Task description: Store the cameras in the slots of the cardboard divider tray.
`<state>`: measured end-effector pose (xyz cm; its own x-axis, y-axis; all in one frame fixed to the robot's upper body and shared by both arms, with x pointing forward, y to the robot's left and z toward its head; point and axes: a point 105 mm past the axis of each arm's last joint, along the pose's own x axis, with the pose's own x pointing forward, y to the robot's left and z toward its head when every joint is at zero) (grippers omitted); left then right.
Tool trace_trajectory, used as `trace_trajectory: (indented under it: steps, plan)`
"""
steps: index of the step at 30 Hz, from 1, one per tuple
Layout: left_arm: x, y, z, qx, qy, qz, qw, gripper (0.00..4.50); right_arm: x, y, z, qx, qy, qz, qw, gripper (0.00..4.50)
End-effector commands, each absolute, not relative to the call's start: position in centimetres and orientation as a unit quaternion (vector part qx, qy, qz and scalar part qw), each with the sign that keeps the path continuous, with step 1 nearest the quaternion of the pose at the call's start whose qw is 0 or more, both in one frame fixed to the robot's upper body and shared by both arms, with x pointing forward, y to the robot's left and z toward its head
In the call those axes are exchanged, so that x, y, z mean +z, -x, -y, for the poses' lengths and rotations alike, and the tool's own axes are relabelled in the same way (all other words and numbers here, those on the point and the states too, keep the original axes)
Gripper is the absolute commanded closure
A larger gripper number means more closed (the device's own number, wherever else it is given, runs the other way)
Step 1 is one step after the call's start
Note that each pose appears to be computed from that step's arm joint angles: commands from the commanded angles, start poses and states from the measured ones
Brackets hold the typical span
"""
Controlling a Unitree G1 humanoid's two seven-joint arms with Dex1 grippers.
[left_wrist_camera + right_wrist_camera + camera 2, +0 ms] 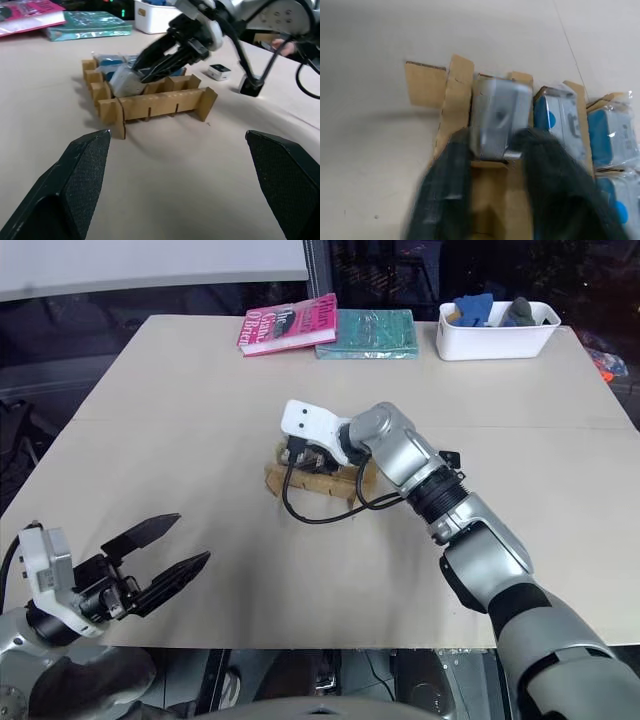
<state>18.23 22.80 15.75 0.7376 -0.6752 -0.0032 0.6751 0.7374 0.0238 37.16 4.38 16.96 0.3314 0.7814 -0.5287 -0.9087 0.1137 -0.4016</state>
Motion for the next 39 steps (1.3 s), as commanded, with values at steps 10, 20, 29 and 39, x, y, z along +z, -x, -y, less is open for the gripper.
trace_trajectory:
  steps: [10,20,29,39]
  plan:
    - [17.4,-19.1,-19.8,-0.458,-0.031,0.027,0.888,0.0,23.7,-32.5,0.0,0.597,0.249,-0.012,0.762,1.88]
    - [19.1,-20.4,-14.9,-0.598,-0.023,0.035,0.801,0.0,20.6,-30.3,15.3,0.391,0.25,-0.167,0.87,1.88]
    - [19.6,-20.7,-13.5,-0.639,-0.026,0.033,0.768,0.0,17.7,-28.5,19.2,0.255,0.185,-0.213,0.925,1.88]
    - [19.5,-21.2,-13.5,-0.638,-0.03,0.036,0.769,0.0,16.1,-28.1,19.4,0.243,0.163,-0.225,0.929,1.88]
